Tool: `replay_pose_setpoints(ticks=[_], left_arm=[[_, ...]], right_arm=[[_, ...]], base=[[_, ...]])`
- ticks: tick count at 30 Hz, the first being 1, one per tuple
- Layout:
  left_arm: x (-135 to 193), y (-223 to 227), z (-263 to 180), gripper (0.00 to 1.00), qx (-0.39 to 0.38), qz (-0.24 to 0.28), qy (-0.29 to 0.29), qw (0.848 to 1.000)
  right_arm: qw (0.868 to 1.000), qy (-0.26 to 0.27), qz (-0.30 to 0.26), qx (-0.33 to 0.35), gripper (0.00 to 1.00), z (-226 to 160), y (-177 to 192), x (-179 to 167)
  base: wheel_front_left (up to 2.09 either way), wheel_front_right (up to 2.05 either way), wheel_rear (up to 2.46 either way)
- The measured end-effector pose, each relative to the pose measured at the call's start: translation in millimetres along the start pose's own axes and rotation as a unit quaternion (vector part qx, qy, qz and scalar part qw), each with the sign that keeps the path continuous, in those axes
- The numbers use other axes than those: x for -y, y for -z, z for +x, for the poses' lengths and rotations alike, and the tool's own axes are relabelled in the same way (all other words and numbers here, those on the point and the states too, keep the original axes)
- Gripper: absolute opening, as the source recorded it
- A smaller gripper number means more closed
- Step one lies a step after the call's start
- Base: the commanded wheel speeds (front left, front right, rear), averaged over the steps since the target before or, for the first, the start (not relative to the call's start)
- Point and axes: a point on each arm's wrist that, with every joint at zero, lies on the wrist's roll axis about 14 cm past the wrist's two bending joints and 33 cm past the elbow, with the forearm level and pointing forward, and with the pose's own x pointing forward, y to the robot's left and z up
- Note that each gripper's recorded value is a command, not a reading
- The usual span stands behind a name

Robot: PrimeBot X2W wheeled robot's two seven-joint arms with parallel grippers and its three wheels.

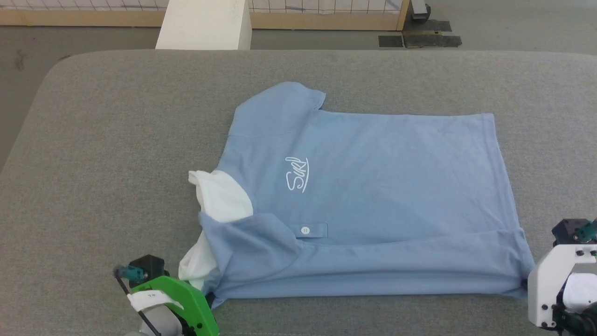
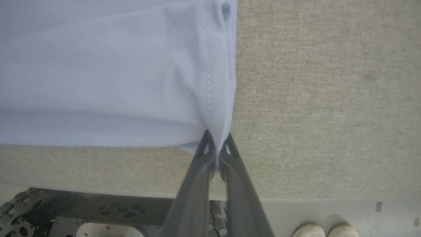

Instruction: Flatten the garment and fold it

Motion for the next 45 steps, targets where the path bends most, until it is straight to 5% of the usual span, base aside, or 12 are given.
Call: replay_pose_setpoints(ticks=[2, 3, 4, 11, 19, 22, 27, 36, 45], left_arm=[[-2.8, 3.9, 1.4, 0.08, -0.008, -0.001, -0.004, 1.000], [-3.2, 3.7, 1.8, 0.56, -0.008, -0.002, -0.004, 1.000], [-3.9, 3.8, 2.1, 1.00, -0.009, -0.001, -0.006, 1.000], [-5.0, -28.4, -7.1, 1.00, 0.023, 0.023, -0.003, 0.999], [27.5, -117.0, -43.3, 1.00, 0.139, 0.064, 0.031, 0.988], [42.5, -152.6, -56.6, 1.00, 0.213, 0.077, 0.045, 0.973], [73.0, -200.8, -74.4, 1.00, 0.356, 0.107, 0.086, 0.924], [97.4, -209.3, -49.9, 1.00, 0.444, 0.161, 0.132, 0.872], [140.4, -242.1, 15.9, 1.00, 0.408, 0.206, 0.168, 0.873]], right_arm=[[1.000, 0.000, 0.005, -0.002, 0.00, 3.2, 4.8, -0.7], [1.000, -0.001, 0.009, -0.002, 0.09, 4.6, 7.1, -1.1], [1.000, -0.002, 0.011, -0.001, 1.00, 5.2, 8.0, -1.4], [0.999, -0.004, 0.030, 0.037, 1.00, -4.8, -6.6, 7.0], [0.984, 0.001, 0.049, 0.172, 1.00, -53.5, -80.2, 28.8], [0.968, 0.005, 0.059, 0.243, 1.00, -72.2, -111.2, 34.4], [0.928, -0.008, 0.057, 0.367, 1.00, -95.7, -158.5, 24.5], [0.902, -0.002, 0.053, 0.428, 1.00, -84.6, -179.9, 25.6], [0.900, -0.003, 0.045, 0.434, 1.00, -54.3, -210.0, 21.6]], base=[[0.00, 0.00, 0.00], [0.00, 0.00, 0.00], [0.00, 0.00, 0.00], [0.00, 0.00, 0.00], [0.00, 0.00, 0.00], [0.00, 0.00, 0.00], [0.00, 0.00, 0.00], [0.00, 0.00, 0.00], [0.00, 0.00, 0.00]])
